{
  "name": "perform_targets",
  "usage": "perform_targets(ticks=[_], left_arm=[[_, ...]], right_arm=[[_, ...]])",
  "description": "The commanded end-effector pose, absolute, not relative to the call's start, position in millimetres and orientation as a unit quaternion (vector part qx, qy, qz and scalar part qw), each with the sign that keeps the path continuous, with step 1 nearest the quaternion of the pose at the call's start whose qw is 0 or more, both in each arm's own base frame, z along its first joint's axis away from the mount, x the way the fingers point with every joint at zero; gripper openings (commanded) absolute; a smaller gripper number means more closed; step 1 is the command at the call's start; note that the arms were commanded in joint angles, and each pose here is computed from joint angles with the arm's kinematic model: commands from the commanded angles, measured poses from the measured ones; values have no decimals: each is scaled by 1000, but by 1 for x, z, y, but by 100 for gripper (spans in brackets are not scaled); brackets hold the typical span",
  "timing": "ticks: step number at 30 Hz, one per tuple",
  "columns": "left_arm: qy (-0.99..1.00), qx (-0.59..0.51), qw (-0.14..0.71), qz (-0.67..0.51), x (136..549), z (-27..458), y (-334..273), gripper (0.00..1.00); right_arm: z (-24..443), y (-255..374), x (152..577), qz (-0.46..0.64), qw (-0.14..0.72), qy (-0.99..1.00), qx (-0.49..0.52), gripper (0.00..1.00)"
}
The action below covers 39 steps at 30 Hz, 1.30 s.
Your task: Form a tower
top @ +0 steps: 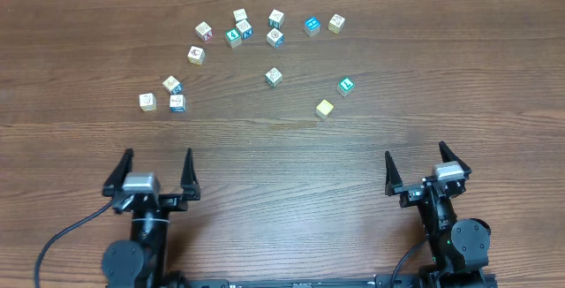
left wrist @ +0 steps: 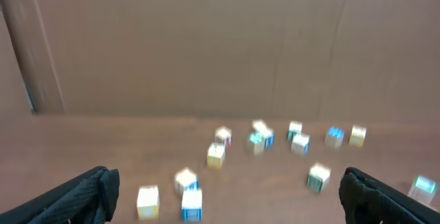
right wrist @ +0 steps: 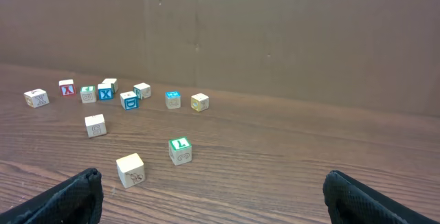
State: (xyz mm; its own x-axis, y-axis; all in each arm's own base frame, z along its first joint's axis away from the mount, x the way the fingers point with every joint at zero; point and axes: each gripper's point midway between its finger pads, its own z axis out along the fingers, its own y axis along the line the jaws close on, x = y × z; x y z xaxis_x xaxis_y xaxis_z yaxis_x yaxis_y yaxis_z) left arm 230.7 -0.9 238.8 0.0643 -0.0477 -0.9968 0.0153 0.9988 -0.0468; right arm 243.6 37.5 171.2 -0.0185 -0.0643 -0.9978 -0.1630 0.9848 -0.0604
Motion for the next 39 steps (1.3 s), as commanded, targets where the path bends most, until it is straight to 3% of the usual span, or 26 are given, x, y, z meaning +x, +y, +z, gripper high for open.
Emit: perform_targets(ticks=[1,10,21,28,39], left_arm=[[653,-1,756,-32,218,288,-6,100],[646,6,763,-24,210,409,-7,100],[744,23,667,-42,268,520,-15,100],[811,46,583,-24,317,528,-14,100],[864,43,501,-29,391,477,-13,100]], right_arm=[[170,37,244,33,698,711,-80,100],[170,37,244,33,698,711,-80,100],[170,37,244,33,698,711,-80,100],[170,37,244,33,698,711,-80,100],[170,37,244,33,698,711,-80,100]])
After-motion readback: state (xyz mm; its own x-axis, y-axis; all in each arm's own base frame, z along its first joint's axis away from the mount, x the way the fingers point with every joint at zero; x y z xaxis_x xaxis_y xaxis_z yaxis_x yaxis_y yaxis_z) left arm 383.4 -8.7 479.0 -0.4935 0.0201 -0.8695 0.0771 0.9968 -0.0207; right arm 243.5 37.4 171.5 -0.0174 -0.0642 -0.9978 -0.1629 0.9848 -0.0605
